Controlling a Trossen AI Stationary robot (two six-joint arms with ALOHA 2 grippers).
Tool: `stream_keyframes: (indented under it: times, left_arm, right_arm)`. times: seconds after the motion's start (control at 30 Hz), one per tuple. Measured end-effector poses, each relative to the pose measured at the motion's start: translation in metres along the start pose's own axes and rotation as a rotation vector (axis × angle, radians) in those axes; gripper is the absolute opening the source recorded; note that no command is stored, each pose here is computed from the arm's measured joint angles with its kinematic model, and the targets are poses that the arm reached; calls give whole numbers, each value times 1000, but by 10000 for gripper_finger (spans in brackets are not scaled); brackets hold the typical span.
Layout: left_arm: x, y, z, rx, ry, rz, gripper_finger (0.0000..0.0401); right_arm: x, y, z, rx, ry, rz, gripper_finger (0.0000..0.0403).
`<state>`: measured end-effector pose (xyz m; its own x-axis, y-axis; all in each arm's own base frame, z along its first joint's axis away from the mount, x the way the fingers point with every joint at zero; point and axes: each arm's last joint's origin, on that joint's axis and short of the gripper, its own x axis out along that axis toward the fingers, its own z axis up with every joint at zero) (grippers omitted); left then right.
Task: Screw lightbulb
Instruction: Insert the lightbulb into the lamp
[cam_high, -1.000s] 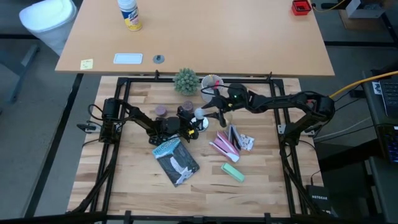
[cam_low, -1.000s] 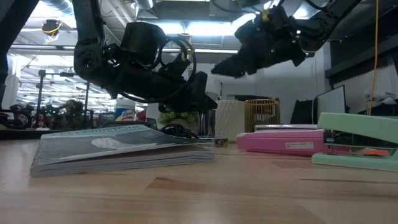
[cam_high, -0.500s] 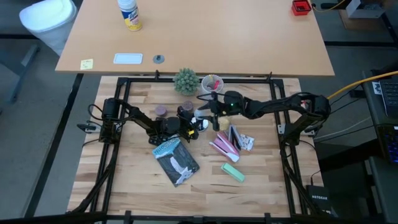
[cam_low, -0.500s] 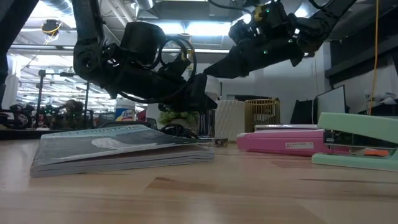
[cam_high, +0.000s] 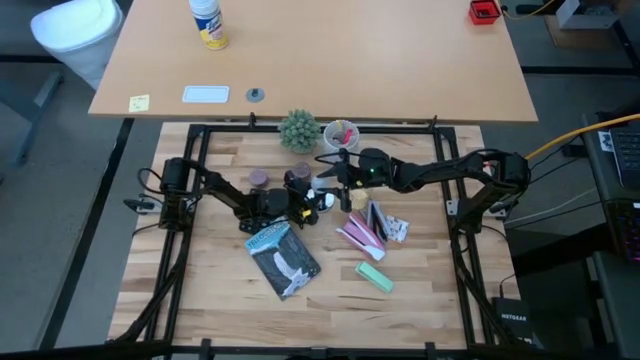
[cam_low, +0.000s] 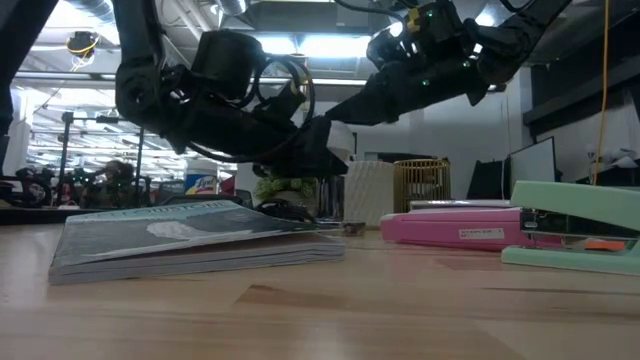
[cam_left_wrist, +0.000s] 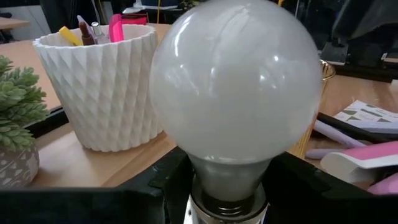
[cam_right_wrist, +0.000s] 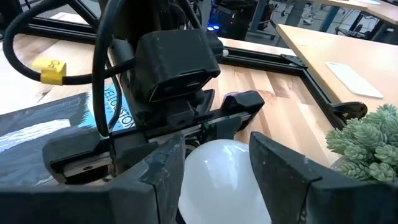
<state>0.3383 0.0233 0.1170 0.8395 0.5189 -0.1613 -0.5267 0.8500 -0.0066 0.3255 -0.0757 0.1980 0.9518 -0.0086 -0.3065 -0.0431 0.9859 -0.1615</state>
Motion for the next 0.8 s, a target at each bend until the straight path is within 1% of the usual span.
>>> stream_keyframes:
  times: [0.1, 0.43, 0.63, 0.8]
  left_arm:
    - [-1, 0, 3, 4, 3, 0, 169]
    - [-2, 0, 3, -13, 22, 2, 169]
    - [-1, 1, 2, -22, 44, 6, 169]
    - [-1, 1, 2, -13, 52, 4, 169]
  right_arm:
    - [0, 0, 0, 0, 2, -2, 184]
    - [0, 0, -1, 2, 7, -1, 184]
    - [0, 1, -1, 3, 0, 28, 184]
    - [2, 10, 1, -7, -11, 55, 184]
